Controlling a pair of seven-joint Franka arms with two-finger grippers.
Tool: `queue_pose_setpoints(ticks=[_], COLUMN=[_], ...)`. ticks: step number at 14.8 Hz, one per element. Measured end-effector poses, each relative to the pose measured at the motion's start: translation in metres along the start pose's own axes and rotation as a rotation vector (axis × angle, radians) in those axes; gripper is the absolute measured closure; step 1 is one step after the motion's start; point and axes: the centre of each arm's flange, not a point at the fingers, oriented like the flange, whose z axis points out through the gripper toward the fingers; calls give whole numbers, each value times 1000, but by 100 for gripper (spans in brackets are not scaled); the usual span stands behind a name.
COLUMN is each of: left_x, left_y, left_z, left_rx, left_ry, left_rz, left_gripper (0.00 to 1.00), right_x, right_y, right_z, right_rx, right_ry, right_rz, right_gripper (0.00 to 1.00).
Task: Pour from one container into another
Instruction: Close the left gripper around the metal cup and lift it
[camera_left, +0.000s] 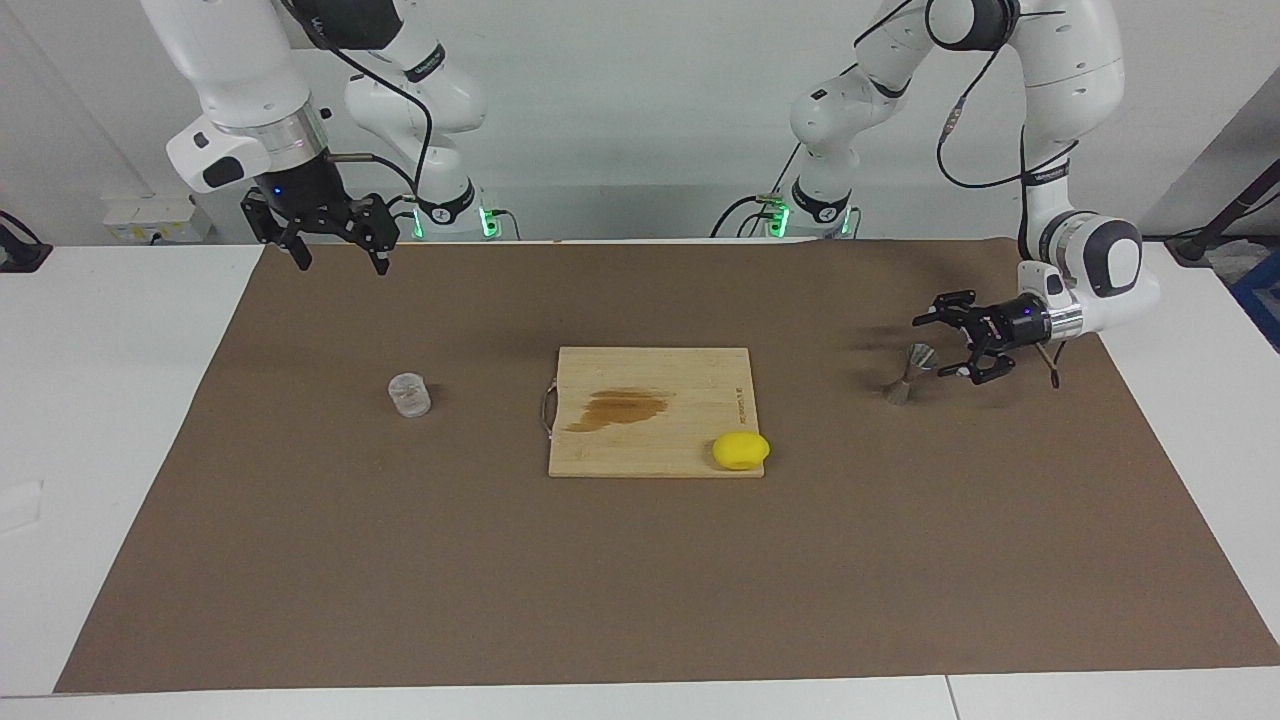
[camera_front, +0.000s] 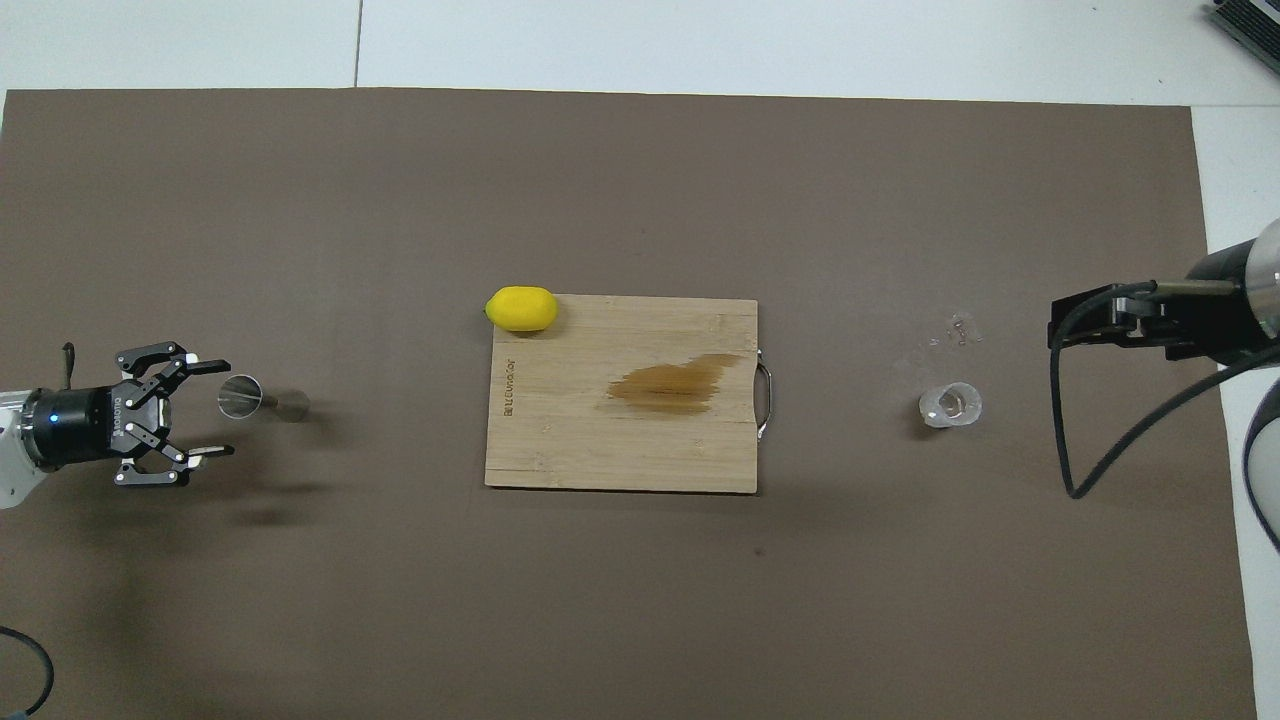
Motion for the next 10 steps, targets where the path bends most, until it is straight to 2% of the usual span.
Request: queue_pose_setpoints(ticks=[9, 10], left_x=[-12, -12], left_y=[4, 5], left_z=[8, 9], left_rx=[-5, -7], left_ry=[1, 1], left_rz=[17, 17], left_gripper=[3, 11], right_x=[0, 0], right_y=[0, 0], right_z=[0, 0], right_rx=[0, 0], right_ry=[0, 0], right_rz=[0, 0], right_gripper=[0, 0])
